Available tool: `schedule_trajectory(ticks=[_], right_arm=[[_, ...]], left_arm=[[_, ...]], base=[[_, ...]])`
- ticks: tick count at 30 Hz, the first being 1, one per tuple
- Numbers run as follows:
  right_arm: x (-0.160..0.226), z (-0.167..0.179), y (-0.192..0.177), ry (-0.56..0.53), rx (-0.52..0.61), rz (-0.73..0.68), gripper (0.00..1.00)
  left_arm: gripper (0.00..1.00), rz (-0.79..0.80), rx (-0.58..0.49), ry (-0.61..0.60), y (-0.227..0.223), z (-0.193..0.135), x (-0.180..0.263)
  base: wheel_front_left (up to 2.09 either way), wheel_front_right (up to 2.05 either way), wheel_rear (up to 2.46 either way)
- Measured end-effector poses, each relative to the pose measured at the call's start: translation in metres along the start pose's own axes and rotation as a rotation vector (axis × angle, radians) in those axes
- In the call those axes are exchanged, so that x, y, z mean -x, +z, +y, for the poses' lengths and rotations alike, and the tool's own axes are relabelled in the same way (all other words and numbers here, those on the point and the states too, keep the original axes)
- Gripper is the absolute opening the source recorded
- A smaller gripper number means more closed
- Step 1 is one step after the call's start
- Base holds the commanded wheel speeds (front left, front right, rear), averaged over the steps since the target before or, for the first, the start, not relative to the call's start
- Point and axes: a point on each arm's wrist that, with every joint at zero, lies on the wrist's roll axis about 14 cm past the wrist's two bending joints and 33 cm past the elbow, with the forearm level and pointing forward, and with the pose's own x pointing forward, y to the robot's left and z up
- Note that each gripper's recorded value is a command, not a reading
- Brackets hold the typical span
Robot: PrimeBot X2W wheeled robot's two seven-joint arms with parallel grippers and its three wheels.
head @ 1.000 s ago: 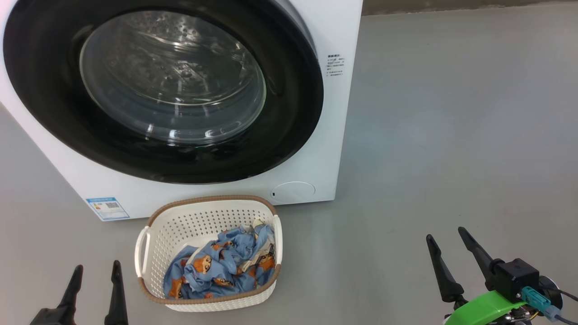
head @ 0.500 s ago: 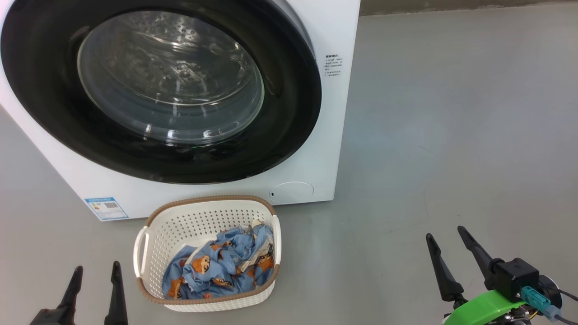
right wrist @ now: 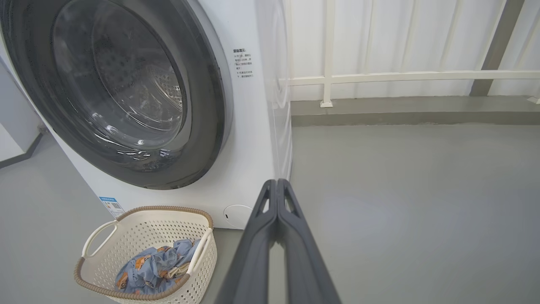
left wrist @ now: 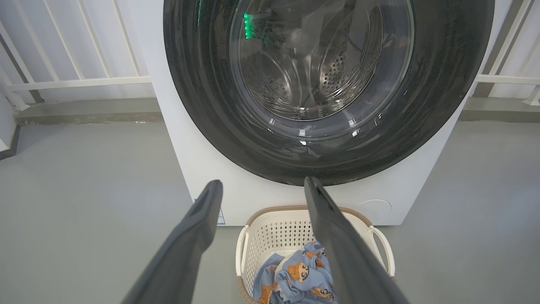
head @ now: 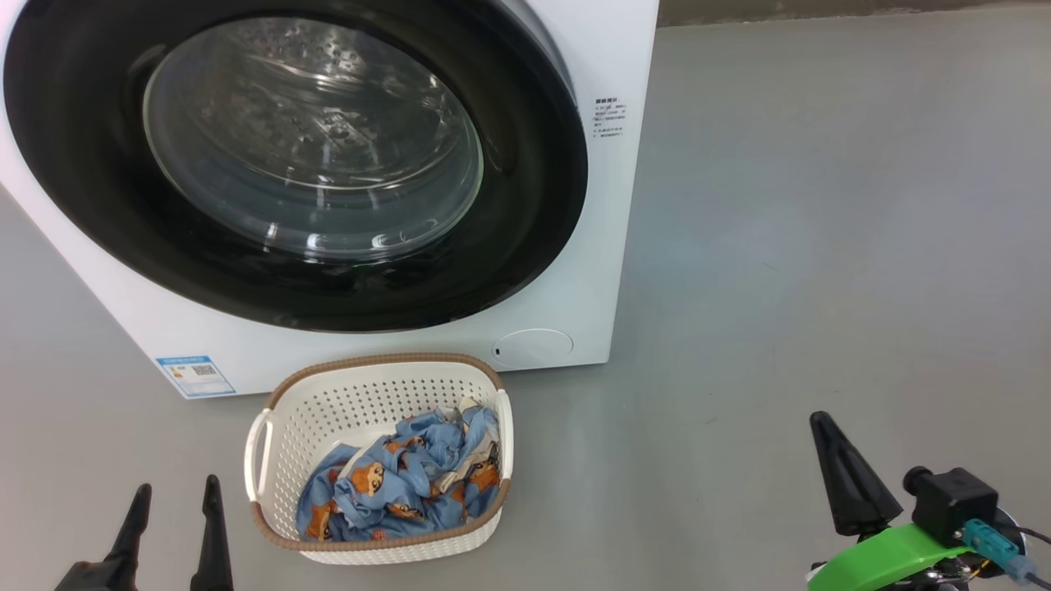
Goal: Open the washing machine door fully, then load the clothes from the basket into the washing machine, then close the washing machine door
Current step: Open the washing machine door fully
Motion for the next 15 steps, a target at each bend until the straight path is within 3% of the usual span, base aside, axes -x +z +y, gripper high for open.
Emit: schedule_trajectory(ticks=[7, 15], right_arm=[[0.001, -0.019, 0.002, -0.113, -0.225, -0.039, 0.00], [0.009, -0.045, -0.014, -0.264, -0.574, -0.060, 0.00]], left_arm=[[1.00, 0.007, 0.001, 0.003, -0.002, 0.001, 0.000], [1.00, 0.013, 0.008, 0.003, -0.005, 0.000, -0.001]], base=[[0.00, 0.00, 0.00], [0.00, 0.00, 0.00]])
